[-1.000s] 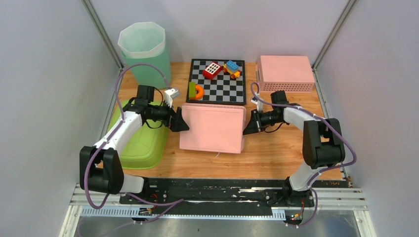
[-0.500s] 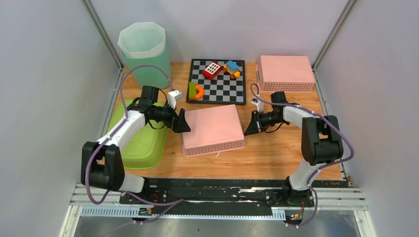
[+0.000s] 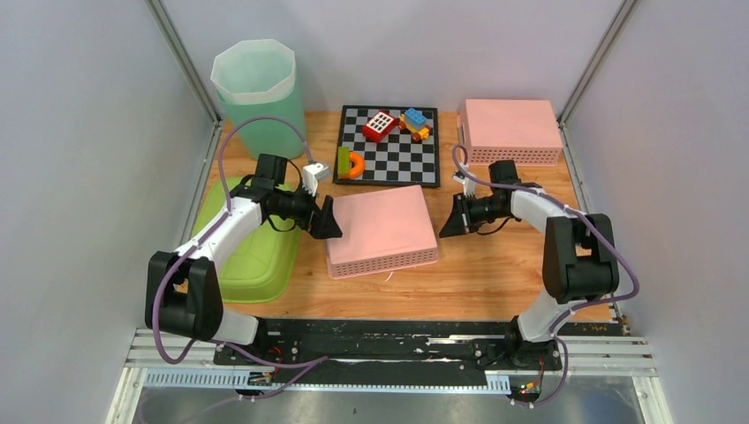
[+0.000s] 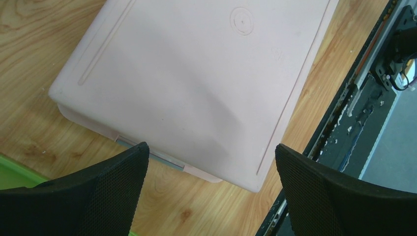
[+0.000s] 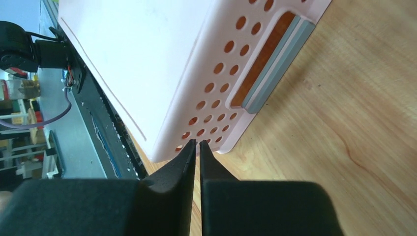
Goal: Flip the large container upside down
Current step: Turn the container upside down at the center of the board, then move the container to the center of the board.
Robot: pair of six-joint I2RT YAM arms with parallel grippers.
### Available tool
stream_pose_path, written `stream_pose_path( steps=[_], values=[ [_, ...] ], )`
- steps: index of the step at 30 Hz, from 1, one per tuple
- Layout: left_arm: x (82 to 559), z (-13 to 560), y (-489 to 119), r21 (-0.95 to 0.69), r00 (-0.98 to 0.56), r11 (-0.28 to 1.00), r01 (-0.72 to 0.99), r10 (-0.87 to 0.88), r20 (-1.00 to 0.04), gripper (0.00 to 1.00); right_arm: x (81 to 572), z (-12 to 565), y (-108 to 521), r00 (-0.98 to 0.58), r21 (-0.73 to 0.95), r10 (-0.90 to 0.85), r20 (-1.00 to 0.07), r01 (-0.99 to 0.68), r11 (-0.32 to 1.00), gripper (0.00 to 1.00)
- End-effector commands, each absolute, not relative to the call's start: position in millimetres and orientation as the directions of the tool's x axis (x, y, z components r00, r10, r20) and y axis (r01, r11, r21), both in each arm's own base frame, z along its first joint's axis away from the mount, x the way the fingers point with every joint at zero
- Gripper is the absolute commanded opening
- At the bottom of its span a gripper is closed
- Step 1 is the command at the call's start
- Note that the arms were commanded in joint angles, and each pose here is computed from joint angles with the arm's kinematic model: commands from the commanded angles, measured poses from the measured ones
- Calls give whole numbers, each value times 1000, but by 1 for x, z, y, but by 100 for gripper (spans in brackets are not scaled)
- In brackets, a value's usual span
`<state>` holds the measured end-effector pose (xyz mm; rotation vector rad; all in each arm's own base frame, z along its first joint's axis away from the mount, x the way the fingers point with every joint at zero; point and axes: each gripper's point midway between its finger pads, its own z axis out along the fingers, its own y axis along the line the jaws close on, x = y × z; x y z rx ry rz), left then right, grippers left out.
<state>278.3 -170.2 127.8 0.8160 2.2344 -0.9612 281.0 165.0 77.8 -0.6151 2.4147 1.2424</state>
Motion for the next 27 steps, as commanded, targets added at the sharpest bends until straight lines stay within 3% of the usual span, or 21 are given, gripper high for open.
stream_pose_path(
  steps=[1,7,16,27],
  values=[
    [279,126,-171,-410,-640,555,724,319,-699,100,292,103,155,-786,605,-201,-584,-587,537,10],
    [281,129,-169,-388,-630,569,725,320,-708,100,292,119,153,-749,579,-169,-641,-616,534,29],
    [288,127,-160,-339,-627,622,706,326,-708,100,291,142,157,-687,534,-150,-711,-667,520,46],
    [283,112,-171,-361,-648,595,718,383,-658,100,295,152,147,-603,410,-185,-776,-704,579,47]
  ],
)
